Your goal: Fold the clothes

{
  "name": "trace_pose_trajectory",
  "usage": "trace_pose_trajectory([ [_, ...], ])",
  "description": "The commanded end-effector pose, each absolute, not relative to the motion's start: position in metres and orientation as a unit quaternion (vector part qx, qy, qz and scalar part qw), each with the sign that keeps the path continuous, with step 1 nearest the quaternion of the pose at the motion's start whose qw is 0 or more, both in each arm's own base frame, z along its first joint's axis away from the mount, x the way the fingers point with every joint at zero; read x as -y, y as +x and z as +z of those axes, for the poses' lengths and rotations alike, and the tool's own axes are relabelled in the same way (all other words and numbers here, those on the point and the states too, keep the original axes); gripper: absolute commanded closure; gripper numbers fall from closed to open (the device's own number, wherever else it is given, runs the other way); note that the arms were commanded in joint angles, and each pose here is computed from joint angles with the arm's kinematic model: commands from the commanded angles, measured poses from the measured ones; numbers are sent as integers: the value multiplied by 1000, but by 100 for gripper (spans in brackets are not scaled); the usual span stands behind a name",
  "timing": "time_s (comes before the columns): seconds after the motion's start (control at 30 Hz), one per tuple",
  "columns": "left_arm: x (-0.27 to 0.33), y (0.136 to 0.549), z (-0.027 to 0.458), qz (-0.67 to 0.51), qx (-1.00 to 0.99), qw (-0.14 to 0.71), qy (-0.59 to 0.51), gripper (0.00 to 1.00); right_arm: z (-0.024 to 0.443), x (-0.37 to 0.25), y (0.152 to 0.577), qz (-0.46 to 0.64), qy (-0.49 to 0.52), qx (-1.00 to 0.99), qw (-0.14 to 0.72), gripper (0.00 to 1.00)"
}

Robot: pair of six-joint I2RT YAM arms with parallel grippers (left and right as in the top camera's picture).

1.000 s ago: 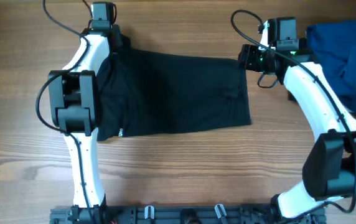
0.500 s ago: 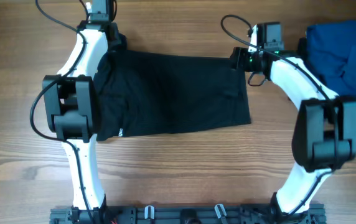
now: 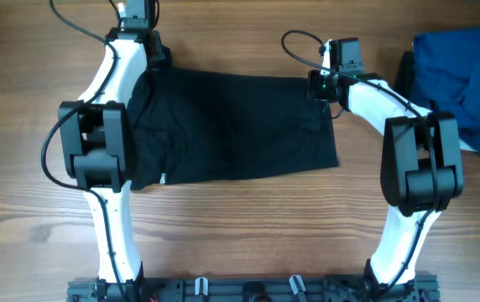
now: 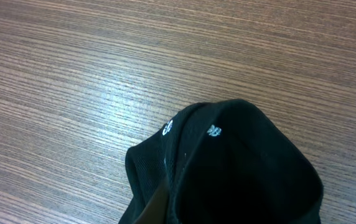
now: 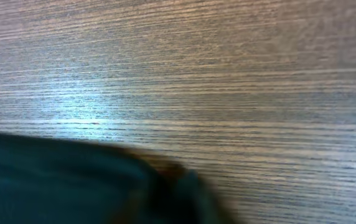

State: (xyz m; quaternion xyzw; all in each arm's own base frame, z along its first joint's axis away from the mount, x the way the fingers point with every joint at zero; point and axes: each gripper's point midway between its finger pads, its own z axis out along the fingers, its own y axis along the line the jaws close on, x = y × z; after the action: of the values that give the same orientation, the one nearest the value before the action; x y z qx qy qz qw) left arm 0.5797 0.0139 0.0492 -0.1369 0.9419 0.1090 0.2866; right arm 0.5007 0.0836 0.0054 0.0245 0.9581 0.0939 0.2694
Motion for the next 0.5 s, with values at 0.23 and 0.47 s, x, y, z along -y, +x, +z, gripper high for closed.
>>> trace_pose_trajectory([
  [0.23, -28, 577, 139, 134, -912, 351, -164, 96, 62, -81, 508, 85, 24, -951, 297, 96],
  [0.47, -18, 529, 179, 118, -932, 309, -149, 96, 96, -86, 459, 105, 19, -966, 234, 96],
])
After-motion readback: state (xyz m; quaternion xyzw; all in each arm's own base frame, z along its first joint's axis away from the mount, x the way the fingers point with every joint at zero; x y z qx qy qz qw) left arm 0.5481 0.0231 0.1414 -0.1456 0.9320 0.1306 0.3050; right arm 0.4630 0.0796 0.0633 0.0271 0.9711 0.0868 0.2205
